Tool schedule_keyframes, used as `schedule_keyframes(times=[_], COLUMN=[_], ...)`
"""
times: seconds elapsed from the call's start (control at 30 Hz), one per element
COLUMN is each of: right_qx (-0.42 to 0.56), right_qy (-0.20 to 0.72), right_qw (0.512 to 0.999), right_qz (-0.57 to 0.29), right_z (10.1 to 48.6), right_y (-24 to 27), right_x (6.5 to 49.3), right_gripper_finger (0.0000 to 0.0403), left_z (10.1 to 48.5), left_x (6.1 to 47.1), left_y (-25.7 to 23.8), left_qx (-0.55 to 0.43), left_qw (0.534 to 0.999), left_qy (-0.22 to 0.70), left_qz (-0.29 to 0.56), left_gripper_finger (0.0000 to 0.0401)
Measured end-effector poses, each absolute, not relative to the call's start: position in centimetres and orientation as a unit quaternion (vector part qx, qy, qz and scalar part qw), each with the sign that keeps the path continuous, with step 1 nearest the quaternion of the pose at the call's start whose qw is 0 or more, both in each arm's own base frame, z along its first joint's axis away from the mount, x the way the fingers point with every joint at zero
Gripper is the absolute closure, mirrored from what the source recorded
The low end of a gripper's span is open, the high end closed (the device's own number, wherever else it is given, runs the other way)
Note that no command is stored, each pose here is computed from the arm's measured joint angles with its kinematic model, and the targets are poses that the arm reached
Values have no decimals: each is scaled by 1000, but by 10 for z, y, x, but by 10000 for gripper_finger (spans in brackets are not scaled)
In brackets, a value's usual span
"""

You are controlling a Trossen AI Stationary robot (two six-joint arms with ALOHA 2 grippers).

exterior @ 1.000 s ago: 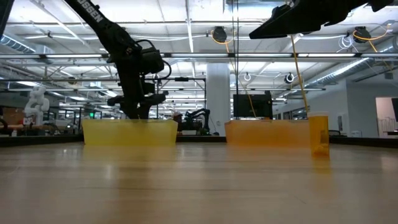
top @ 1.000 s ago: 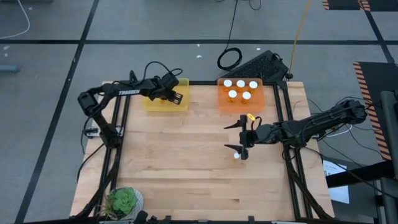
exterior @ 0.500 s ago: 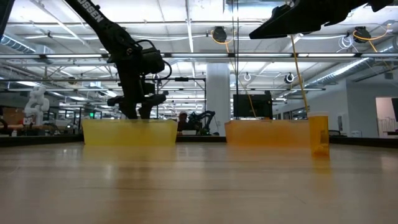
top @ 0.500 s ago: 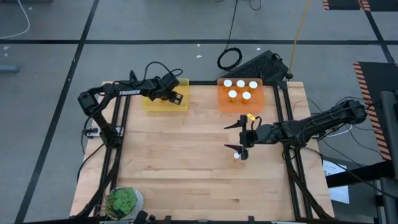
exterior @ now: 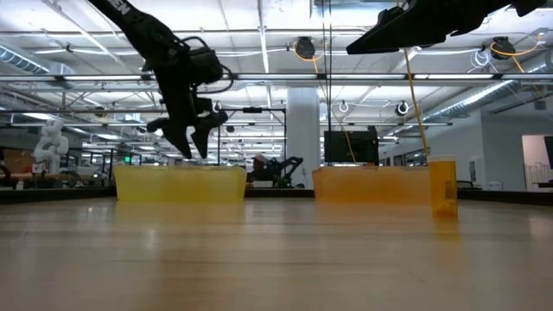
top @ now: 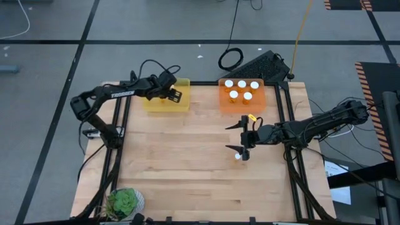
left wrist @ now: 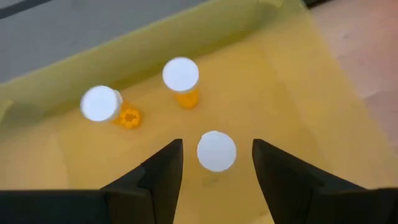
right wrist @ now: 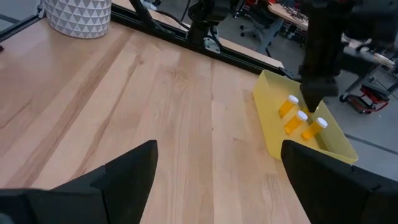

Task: Pick and place medicine bottles into bin by pill shape (circle, oval)
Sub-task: Put the small yellow pill bottle into the transparent yellow bin

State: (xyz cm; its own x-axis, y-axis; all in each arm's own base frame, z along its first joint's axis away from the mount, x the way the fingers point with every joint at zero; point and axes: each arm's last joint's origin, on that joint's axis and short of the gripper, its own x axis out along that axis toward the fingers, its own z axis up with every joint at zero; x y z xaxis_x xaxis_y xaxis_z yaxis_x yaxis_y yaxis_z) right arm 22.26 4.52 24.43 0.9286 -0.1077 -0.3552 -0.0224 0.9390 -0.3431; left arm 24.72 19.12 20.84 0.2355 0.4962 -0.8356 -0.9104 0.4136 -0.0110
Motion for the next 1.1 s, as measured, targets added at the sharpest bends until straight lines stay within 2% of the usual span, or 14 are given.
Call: schedule_keyframes(times=[0.37, 0.6, 0.83, 1.1], right_qx=[-173, -173, -169, -169], right_qy=[188, 187, 187, 187], right_qw=[967, 967, 967, 967], right_qz=[-22, -22, -23, -23], right_z=[244, 244, 244, 244], right_y=[45, 45, 45, 45], right_x=[223, 223, 223, 223], right_gripper_finger=[65, 65, 65, 65], left_z=[260, 320, 388, 429], left_x=[218, 205, 195, 175], left_y=[168, 156, 142, 119], left_qx=[-265, -252, -227, -215], left_qw=[761, 760, 785, 787], left_qy=[379, 408, 399, 429], left_qz=[455, 438, 415, 388], left_gripper_finger=[203, 203, 203, 203])
